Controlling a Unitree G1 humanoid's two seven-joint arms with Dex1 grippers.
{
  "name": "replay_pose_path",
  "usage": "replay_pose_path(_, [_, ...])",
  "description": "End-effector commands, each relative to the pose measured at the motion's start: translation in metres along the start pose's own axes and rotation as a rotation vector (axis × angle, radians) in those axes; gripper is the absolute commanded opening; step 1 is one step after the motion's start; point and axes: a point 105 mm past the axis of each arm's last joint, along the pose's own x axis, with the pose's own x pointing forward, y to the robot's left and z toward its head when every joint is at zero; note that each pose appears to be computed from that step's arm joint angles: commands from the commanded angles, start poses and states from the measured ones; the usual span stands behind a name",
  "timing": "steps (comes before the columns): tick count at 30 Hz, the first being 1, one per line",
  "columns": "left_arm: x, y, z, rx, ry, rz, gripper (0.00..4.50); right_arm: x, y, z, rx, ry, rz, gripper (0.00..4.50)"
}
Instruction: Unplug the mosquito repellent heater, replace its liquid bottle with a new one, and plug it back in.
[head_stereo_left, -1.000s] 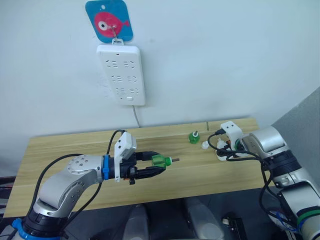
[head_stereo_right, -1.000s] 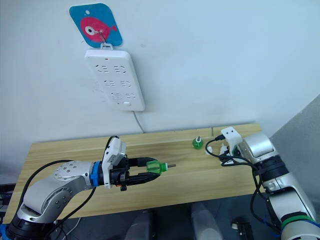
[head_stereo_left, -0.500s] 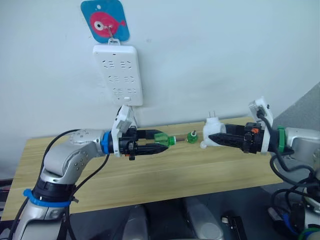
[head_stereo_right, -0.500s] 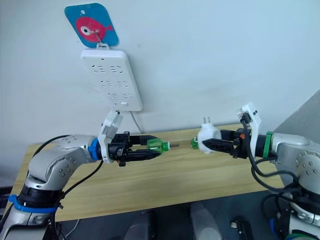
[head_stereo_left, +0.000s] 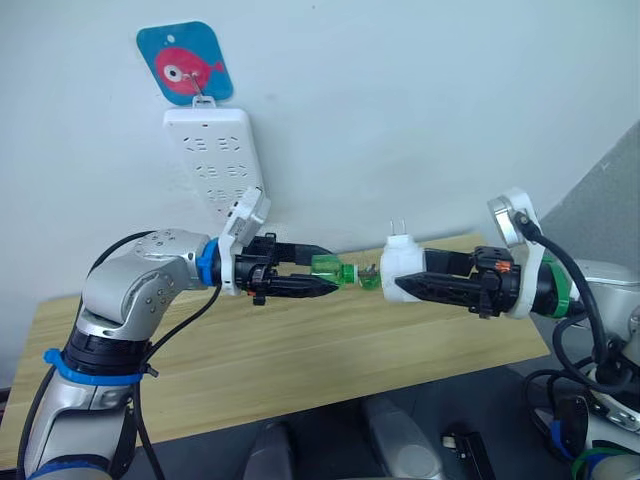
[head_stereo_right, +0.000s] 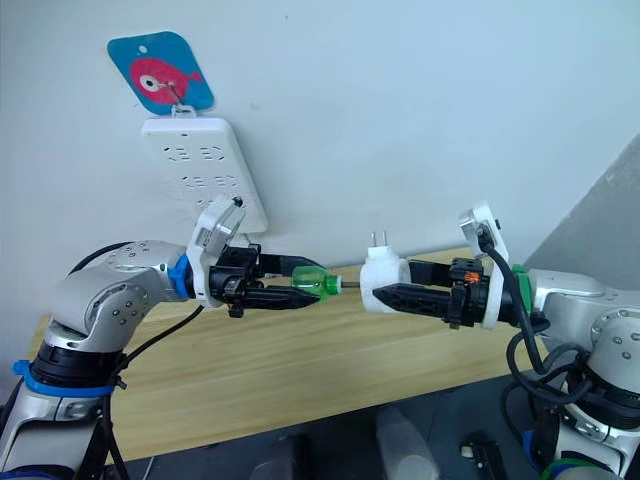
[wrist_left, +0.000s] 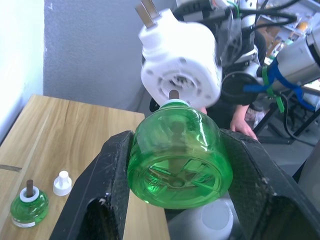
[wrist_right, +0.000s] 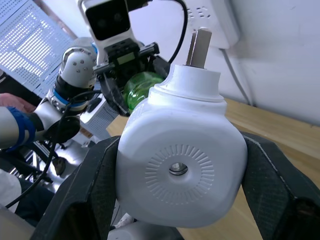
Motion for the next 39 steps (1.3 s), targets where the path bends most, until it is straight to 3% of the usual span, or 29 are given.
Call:
replay_pose_path(1, [-0.002,-0.008,0.017,0.03,-0.044,-0.017,2.3,0.002,0.003,0.007,-0.026,-0.034,0.02,3.05])
replay_pose_path(15, [-0.004,-0.012,0.013,0.005,-0.037,-0.03,2.3,0.008,0.005,0.013,0.026,-0.106,0.084,3.05])
replay_pose_path(39, [0.008,-0.02,0.015,-0.017,-0.07,-0.088,2.3,0.013,0.015,0.013,0.09,-0.105,0.141,3.05])
